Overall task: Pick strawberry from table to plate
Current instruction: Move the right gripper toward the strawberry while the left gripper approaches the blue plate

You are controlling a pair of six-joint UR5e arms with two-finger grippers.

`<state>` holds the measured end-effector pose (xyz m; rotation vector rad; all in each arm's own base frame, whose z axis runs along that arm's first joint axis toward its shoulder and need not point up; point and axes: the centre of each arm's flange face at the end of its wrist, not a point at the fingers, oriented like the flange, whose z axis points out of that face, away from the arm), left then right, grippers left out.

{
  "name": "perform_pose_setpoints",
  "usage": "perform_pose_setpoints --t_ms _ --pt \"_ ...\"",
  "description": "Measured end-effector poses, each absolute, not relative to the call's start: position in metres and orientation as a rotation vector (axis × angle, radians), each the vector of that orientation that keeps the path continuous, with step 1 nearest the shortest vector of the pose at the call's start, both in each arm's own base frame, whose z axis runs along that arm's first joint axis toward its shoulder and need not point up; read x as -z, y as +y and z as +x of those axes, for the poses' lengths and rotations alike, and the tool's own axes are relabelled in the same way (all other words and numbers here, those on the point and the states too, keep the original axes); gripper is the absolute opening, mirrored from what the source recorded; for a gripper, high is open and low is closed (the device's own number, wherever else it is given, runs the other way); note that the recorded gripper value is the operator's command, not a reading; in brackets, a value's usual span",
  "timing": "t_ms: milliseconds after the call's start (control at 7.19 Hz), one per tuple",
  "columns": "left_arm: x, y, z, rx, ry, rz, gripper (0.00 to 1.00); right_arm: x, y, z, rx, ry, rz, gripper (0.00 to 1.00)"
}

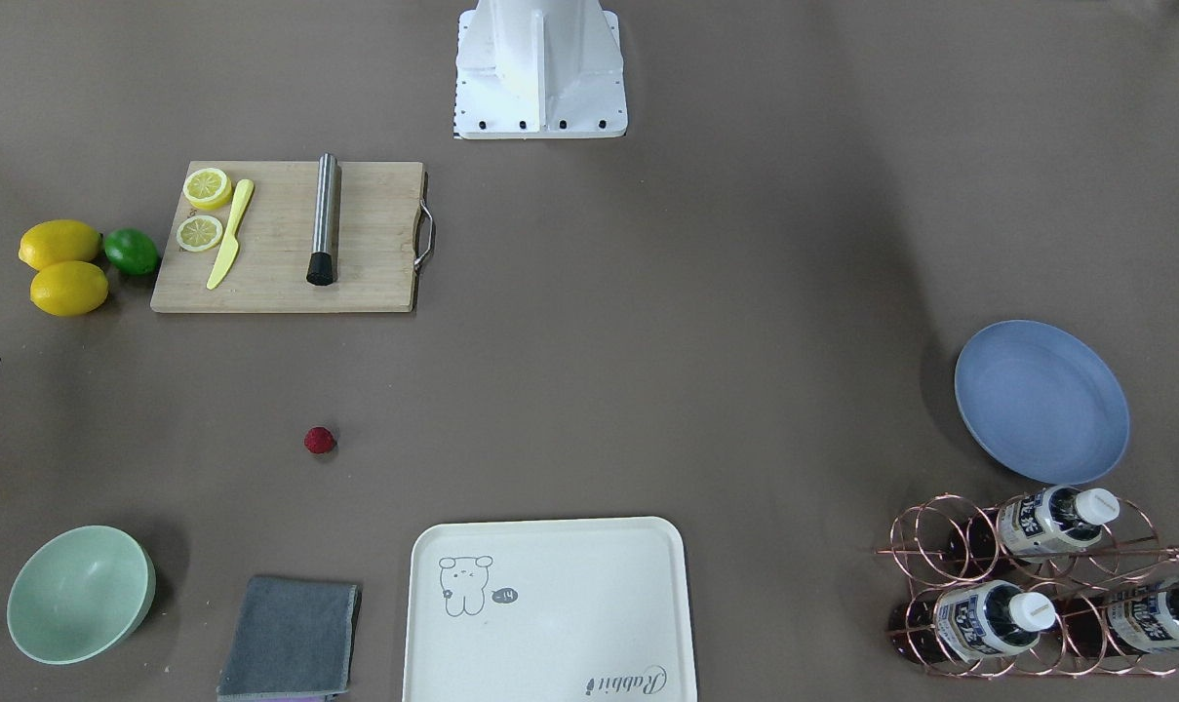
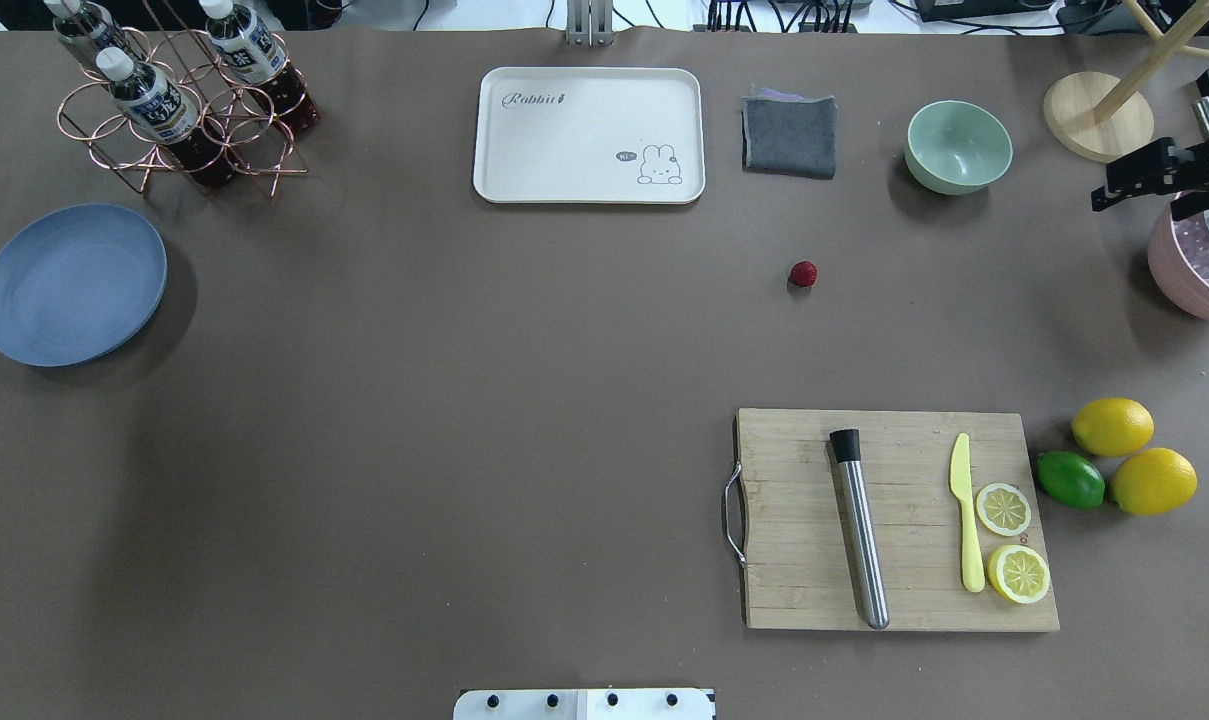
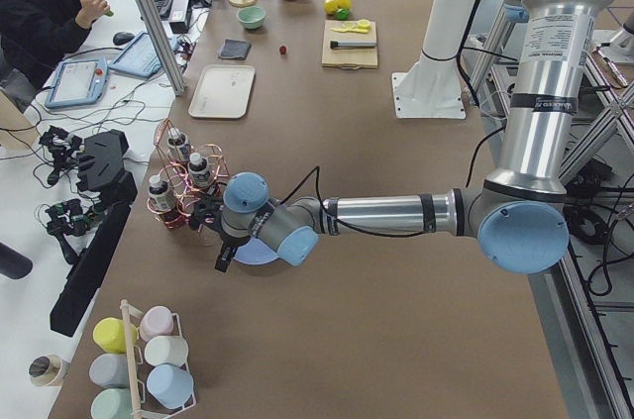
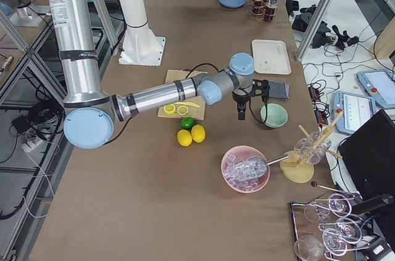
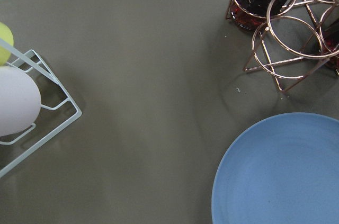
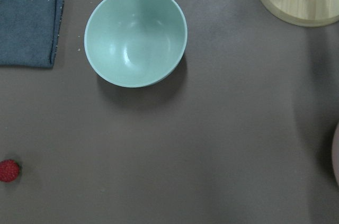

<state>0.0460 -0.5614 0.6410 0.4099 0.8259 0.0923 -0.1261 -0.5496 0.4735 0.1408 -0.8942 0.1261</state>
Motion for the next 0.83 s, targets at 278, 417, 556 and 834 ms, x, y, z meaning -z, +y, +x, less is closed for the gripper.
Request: perform_pose_setpoints --t_ms 278,417,556,834 --pt "-0.660 -0.551 0.079 -0.084 0.861 0.417 0.98 -0.455 -0.553 -0.156 -0.151 -0.898 0.135 1.00" --pt "-0.667 -0.548 0.096 -0.084 0.854 0.425 0.98 -0.447 -0.554 -0.165 -0.164 -0.903 0.131 1.00" --pt "-0.674 -0.544 0.114 -0.091 0.841 0.429 0.98 -0.442 -0.555 -0.173 -0.174 -0.907 0.127 1.00" --pt "-0.682 -0.541 0.131 -0.095 0.830 0.428 0.98 -0.437 -0.555 -0.184 -0.182 -0.904 0.125 1.00"
